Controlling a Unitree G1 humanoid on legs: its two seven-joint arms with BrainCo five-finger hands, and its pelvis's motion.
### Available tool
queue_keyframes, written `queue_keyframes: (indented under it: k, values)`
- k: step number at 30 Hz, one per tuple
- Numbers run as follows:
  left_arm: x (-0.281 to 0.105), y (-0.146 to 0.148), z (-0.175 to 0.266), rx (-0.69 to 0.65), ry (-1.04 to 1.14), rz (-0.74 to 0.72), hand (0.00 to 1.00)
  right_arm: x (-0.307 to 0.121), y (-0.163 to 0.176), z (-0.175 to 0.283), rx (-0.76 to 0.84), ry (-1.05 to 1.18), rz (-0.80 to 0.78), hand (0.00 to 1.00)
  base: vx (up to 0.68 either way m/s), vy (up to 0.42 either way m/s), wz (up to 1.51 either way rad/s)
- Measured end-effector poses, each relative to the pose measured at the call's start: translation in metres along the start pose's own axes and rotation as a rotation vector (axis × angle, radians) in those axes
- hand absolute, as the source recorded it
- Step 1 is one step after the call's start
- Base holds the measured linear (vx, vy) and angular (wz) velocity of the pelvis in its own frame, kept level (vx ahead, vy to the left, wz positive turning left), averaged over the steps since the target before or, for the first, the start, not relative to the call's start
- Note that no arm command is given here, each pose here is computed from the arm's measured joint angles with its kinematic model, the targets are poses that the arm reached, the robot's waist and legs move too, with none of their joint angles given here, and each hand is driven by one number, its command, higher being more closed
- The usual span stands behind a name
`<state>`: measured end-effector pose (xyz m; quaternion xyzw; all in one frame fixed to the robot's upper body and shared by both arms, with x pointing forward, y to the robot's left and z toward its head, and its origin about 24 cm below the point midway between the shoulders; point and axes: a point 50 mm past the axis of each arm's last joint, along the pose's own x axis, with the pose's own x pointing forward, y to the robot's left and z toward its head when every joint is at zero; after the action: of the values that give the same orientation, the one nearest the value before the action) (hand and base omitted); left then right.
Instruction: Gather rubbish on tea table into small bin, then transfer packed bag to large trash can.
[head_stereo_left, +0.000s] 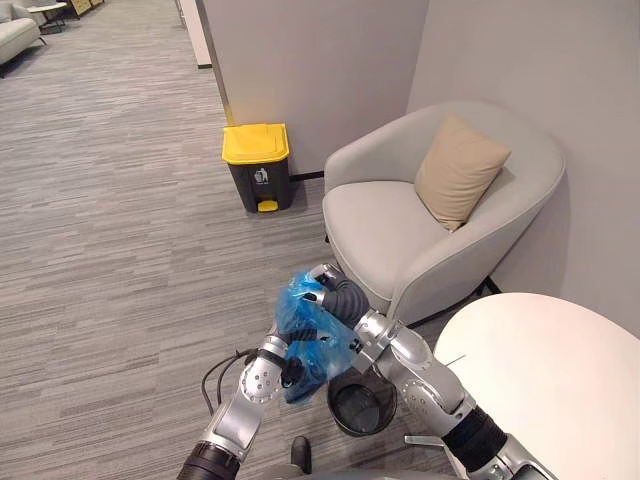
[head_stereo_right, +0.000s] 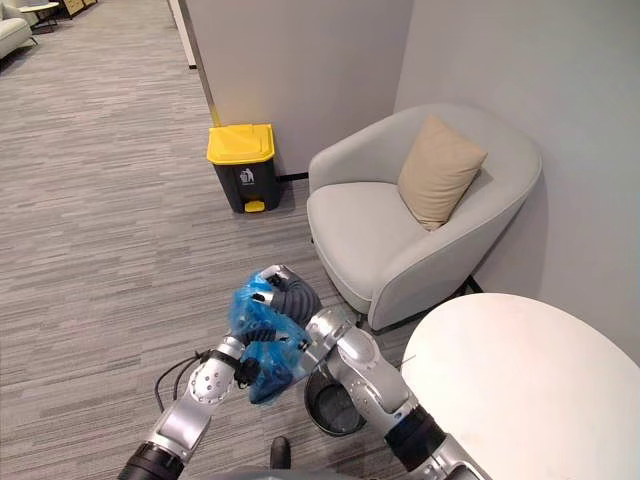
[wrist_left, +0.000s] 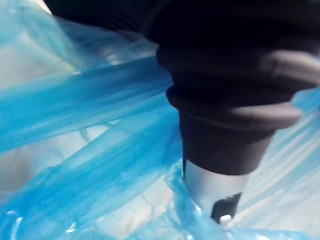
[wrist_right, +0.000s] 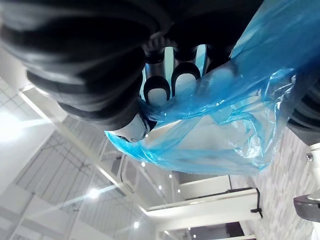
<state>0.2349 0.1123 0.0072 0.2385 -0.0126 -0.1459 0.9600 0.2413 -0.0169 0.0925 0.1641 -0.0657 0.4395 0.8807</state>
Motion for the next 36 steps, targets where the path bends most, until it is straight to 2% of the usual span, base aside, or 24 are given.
queue_keyframes:
  k: [9,17,27,33,36]
  values:
    - [0.000,-0.001,-0.002,-0.004,0.010,0.012,0.00,0.003,0.009,-0.004,0.006,0.021,0.039,1.00,0.00,0.000,0.00]
    - [-0.001,-0.012,-0.013,0.006,0.056,-0.037,0.00,0.003,0.020,-0.014,0.015,0.073,0.087,1.00,0.01,-0.018,-0.04]
    - [-0.002,-0.013,-0.021,-0.035,0.103,-0.024,0.00,0.002,0.018,-0.016,-0.052,0.092,0.079,1.00,-0.01,-0.024,-0.03]
    - [-0.002,-0.015,-0.020,-0.050,0.108,-0.025,0.00,-0.003,0.008,-0.018,-0.068,0.086,0.007,1.00,0.02,-0.003,0.00]
    - [-0.002,-0.015,-0.021,-0.072,0.113,-0.013,0.00,-0.009,-0.007,-0.023,-0.060,0.091,-0.102,1.00,0.00,0.000,0.00]
